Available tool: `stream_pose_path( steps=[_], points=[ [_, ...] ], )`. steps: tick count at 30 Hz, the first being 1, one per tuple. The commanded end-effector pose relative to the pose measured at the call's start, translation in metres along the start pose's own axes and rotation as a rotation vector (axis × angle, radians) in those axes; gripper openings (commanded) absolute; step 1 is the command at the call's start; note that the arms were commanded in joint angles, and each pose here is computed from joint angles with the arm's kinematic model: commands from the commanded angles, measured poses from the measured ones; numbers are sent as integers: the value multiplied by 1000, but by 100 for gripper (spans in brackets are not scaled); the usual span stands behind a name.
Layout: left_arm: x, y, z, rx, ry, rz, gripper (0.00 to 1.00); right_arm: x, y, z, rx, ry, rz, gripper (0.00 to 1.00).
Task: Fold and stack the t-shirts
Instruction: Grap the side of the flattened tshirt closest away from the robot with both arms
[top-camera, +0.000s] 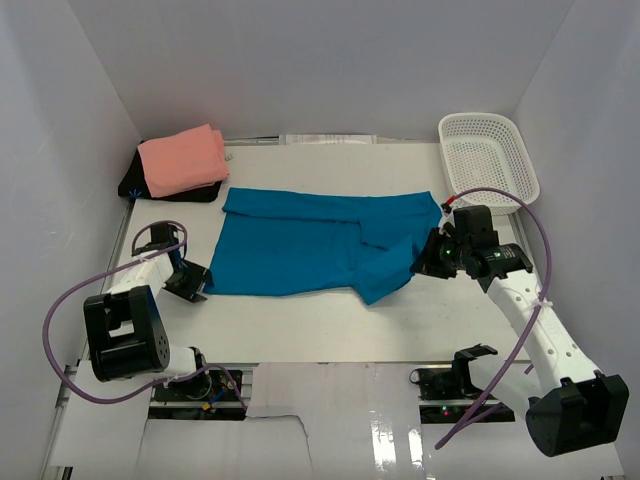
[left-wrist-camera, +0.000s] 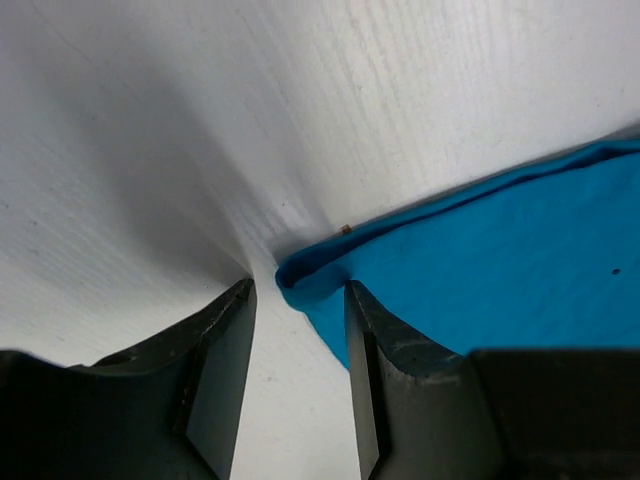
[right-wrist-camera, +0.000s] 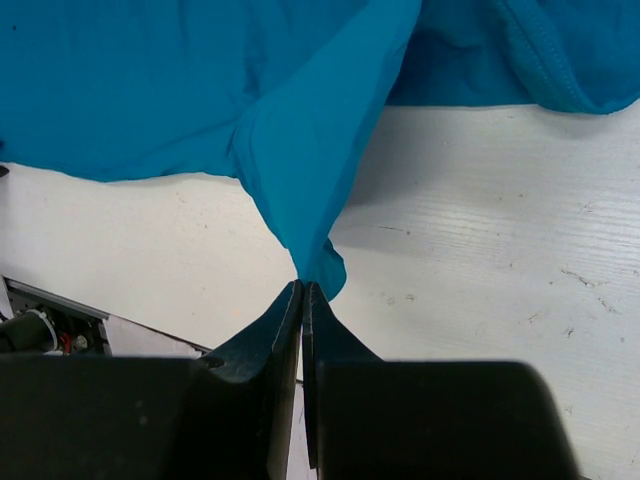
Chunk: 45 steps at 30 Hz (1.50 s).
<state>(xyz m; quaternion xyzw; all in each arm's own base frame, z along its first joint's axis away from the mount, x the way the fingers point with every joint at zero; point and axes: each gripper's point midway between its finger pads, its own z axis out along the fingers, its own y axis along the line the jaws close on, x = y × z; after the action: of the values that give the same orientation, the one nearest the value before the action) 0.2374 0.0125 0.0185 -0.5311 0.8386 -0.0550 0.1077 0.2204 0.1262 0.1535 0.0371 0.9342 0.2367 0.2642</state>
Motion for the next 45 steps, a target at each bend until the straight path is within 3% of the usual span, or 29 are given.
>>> stream_pose_path(
  steps=[1, 6, 7, 11, 21, 28, 33, 45],
  points=[
    [-19, -8, 6, 25, -84, -34, 51, -6, 12, -12, -38, -22, -21, 8],
    [-16, -6, 16, 34, -83, -65, 44, 0, 11, -10, -44, -6, -14, 8],
    [-14, -5, 19, 31, -77, -63, 28, 0, 11, -11, -45, -7, -15, 8],
    [-9, -2, 24, 18, -52, -60, 1, -4, 16, -20, -51, -21, -18, 8],
    [-13, -20, -7, 117, -75, -20, 0, 6, 23, -45, -63, 6, -1, 8],
    [-27, -42, -33, 189, -117, 8, 0, 59, 14, -30, -118, 123, 77, 8],
    [-29, -48, -36, 205, -114, 16, 0, 72, 11, -39, -118, 103, 123, 8],
    [-29, -72, -37, 272, -61, -6, 0, 38, 13, -45, -58, 48, 68, 8]
  ],
)
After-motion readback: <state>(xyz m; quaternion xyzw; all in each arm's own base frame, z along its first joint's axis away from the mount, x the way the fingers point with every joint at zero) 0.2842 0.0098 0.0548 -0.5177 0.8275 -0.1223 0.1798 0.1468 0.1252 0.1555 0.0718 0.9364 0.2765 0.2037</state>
